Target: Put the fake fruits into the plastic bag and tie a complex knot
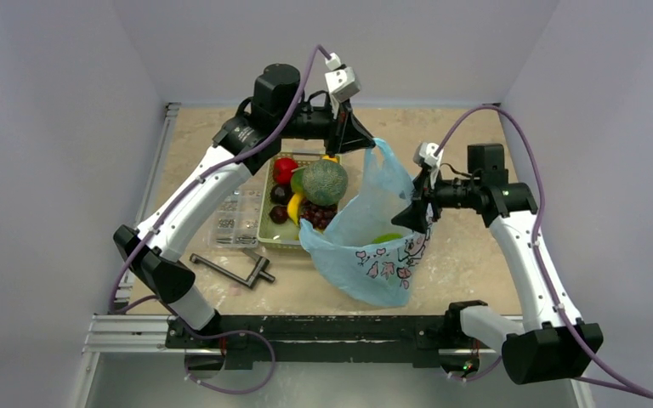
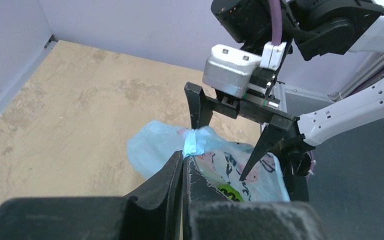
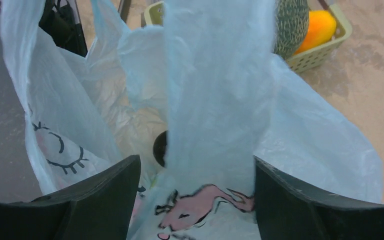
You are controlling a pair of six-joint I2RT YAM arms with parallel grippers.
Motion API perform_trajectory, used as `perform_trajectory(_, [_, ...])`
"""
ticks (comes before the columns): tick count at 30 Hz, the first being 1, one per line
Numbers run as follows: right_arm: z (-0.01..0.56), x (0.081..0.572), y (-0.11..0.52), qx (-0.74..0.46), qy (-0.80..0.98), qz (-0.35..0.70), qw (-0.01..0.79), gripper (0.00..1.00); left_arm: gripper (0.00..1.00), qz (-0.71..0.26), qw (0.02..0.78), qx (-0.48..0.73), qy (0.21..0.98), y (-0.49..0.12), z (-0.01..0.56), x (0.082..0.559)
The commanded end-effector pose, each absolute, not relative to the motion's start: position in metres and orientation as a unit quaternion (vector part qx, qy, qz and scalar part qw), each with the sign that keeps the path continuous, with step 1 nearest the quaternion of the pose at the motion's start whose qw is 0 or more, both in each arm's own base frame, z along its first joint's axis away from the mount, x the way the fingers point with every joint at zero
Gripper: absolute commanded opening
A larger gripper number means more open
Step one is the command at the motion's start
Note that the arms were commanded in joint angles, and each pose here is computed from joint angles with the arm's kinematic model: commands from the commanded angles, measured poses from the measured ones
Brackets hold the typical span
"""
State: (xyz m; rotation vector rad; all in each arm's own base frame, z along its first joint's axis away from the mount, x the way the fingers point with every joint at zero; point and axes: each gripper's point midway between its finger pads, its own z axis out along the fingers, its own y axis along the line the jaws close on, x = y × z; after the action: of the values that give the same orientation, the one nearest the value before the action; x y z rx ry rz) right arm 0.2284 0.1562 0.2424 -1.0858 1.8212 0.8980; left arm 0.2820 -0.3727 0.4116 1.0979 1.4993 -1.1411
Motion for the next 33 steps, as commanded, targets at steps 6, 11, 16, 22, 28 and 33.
perform_trajectory(6, [0.372, 0.229, 0.165, -0.437, 0.642, 0.338, 0.531, 0.99, 0.0, -0.512, 0.472, 0.491, 0.523, -0.369, 0.447, 0.249])
perform_trajectory(11, [0.386, 0.225, 0.165, -0.47, 0.613, 0.318, 0.55, 0.99, 0.0, -0.52, 0.473, 0.518, 0.487, -0.367, 0.452, 0.24])
perform_trajectory(16, [0.392, 0.238, 0.166, -0.486, 0.595, 0.304, 0.564, 0.74, 0.0, -0.522, 0.464, 0.529, 0.481, -0.367, 0.451, 0.236])
perform_trajectory(22, [0.406, 0.247, 0.186, -0.448, 0.571, 0.367, 0.582, 0.43, 0.0, -0.531, 0.459, 0.511, 0.496, -0.373, 0.451, 0.245])
perform_trajectory(28, [0.4, 0.235, 0.211, -0.446, 0.551, 0.393, 0.585, 0.07, 0.0, -0.543, 0.452, 0.498, 0.503, -0.384, 0.457, 0.253])
perform_trajectory(33, [0.403, 0.237, 0.226, -0.428, 0.548, 0.402, 0.595, 0.0, 0.0, -0.552, 0.44, 0.499, 0.502, -0.394, 0.457, 0.251])
